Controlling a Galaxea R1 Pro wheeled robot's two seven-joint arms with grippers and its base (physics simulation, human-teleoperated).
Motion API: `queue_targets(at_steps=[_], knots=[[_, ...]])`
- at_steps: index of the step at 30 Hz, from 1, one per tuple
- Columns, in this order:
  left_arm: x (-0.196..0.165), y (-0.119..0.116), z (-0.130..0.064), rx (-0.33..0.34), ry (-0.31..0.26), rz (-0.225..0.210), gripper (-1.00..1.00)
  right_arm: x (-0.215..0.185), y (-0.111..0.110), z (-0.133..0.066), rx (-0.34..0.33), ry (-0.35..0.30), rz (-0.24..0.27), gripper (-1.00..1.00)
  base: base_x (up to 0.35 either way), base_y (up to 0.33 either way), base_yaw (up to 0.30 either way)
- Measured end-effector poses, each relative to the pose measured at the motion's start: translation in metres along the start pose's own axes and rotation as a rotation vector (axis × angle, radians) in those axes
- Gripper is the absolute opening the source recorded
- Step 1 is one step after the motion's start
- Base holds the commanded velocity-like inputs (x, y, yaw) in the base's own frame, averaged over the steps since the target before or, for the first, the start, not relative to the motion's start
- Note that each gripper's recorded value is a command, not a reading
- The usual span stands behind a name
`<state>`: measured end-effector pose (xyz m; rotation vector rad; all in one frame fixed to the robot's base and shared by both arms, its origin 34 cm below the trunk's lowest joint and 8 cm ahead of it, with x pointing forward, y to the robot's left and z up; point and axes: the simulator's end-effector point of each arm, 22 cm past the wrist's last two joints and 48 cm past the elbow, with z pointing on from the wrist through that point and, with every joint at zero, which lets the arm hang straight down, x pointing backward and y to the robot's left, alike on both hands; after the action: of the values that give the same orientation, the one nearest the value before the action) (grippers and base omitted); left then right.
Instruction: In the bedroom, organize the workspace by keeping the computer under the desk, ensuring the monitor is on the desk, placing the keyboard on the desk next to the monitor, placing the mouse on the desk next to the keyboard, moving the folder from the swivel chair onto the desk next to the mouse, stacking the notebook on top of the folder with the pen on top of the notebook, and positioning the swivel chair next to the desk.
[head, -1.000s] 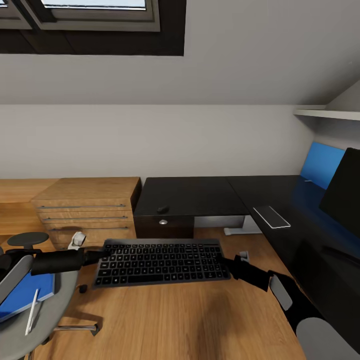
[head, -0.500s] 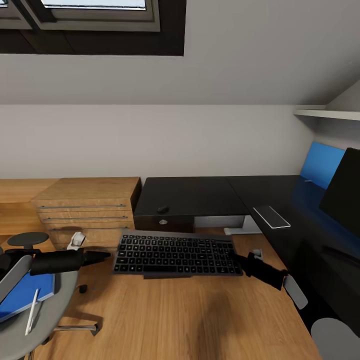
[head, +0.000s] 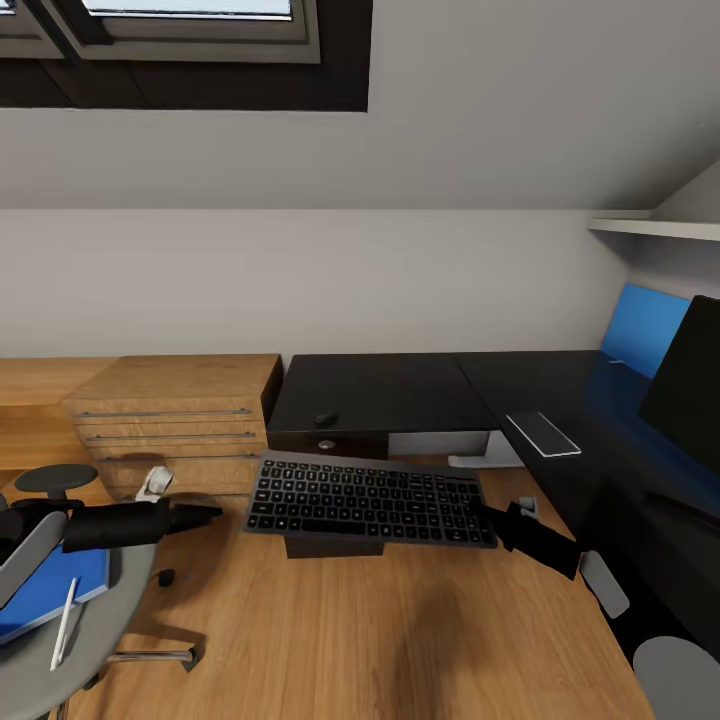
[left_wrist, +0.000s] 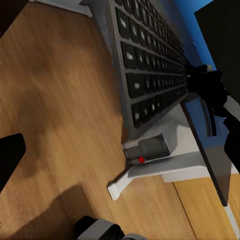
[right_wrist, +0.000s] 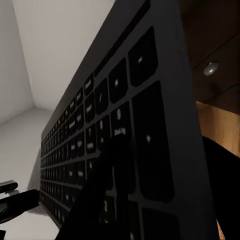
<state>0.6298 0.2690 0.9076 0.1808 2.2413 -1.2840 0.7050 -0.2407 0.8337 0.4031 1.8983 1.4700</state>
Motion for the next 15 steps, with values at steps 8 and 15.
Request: queue_targets(at_steps=[8,15], knots=[[0.052,0.037,0.044,-0.139,0.136,-0.014,1.0,0.0,-0.02,0.0,0.092,-0.004,-0.005,-1.0,0.0,0.0,0.0],[0.106,0.109,0.107,-0.333,0.134,-0.09,1.0,-0.001,-0.022,0.0,0.104,-0.005,-0.008,-1.0,0.0,0.0,0.0]])
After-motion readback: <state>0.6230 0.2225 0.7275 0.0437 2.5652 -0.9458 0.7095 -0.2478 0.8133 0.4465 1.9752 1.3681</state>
